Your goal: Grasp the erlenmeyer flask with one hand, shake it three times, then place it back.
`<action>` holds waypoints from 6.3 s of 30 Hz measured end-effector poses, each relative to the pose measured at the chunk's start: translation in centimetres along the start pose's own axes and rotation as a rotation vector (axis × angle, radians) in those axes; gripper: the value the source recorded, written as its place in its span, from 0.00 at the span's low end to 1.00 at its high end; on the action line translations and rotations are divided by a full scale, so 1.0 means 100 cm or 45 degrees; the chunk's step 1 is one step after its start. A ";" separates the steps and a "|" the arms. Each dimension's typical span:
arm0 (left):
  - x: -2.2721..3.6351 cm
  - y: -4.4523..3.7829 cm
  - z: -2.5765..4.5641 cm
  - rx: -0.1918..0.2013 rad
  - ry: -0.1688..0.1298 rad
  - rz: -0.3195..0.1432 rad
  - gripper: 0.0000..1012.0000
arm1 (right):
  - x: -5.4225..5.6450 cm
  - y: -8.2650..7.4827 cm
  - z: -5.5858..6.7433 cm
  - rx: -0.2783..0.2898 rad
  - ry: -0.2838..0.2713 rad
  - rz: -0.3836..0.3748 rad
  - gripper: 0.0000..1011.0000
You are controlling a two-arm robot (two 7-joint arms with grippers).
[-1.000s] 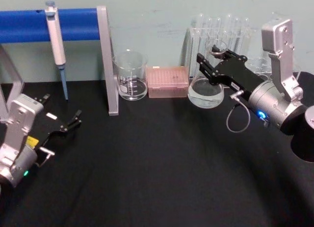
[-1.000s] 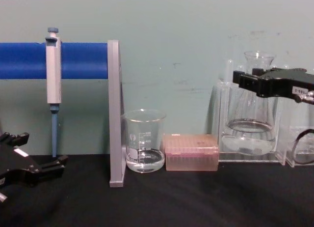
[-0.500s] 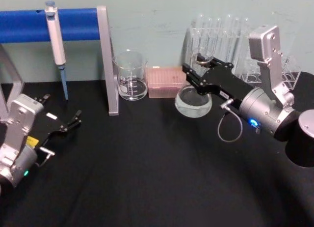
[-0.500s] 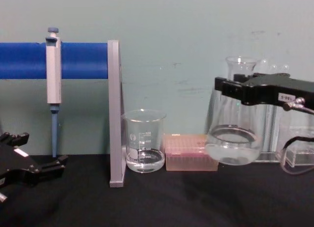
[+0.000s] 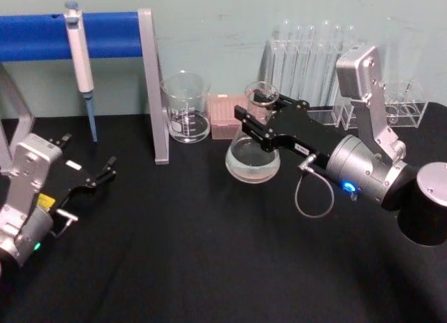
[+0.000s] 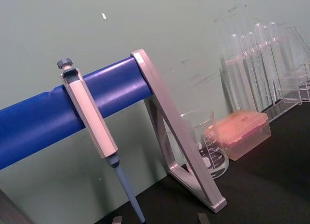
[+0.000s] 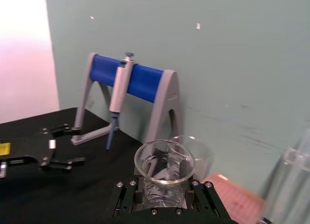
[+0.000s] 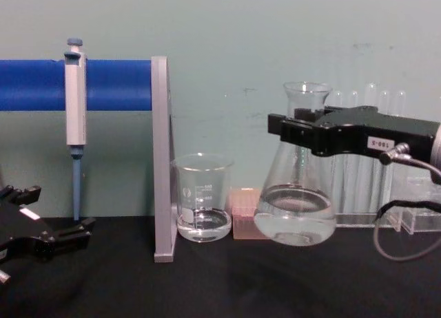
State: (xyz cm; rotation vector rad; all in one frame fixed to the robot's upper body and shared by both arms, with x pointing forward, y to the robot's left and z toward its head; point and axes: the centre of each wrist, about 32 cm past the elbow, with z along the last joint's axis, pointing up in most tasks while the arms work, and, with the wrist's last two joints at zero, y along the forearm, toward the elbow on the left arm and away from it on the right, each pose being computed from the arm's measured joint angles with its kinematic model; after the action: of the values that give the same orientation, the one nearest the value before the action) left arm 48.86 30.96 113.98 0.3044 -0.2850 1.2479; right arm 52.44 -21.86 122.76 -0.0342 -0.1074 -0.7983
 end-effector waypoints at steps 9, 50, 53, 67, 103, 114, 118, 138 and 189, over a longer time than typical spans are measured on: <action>0.0000 0.0000 0.0000 0.000 0.000 0.000 0.99 | -0.006 -0.001 0.001 0.011 0.000 0.082 0.45; 0.0000 0.0000 0.0000 0.000 0.000 0.000 0.99 | -0.009 0.019 -0.034 -0.026 0.033 0.199 0.45; 0.0000 0.0000 0.0000 0.000 0.000 0.000 0.99 | -0.009 0.021 -0.039 -0.035 0.034 0.207 0.45; 0.0000 0.0000 0.0000 0.000 0.000 0.000 0.99 | -0.009 0.027 -0.053 -0.061 0.026 0.218 0.45; 0.0000 0.0000 0.0000 0.000 0.000 0.000 0.99 | -0.012 0.030 -0.074 -0.128 0.054 0.212 0.45; 0.0000 0.0000 0.0000 0.000 0.000 0.000 0.99 | -0.013 0.030 -0.076 -0.143 0.046 0.213 0.45; 0.0000 0.0000 0.0000 0.000 0.000 0.000 0.99 | -0.013 0.030 -0.077 -0.143 0.044 0.212 0.45; 0.0000 0.0000 0.0000 0.000 0.000 0.000 0.99 | -0.014 0.029 -0.077 -0.147 0.038 0.209 0.45; 0.0000 0.0000 0.0000 0.000 0.000 0.000 0.99 | -0.003 -0.024 -0.069 -0.142 0.040 0.217 0.99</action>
State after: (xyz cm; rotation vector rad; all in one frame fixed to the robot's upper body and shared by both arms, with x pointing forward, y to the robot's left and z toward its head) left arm 48.86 30.97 113.98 0.3045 -0.2850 1.2479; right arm 51.02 -23.81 115.85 -0.1345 -0.0298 -0.6339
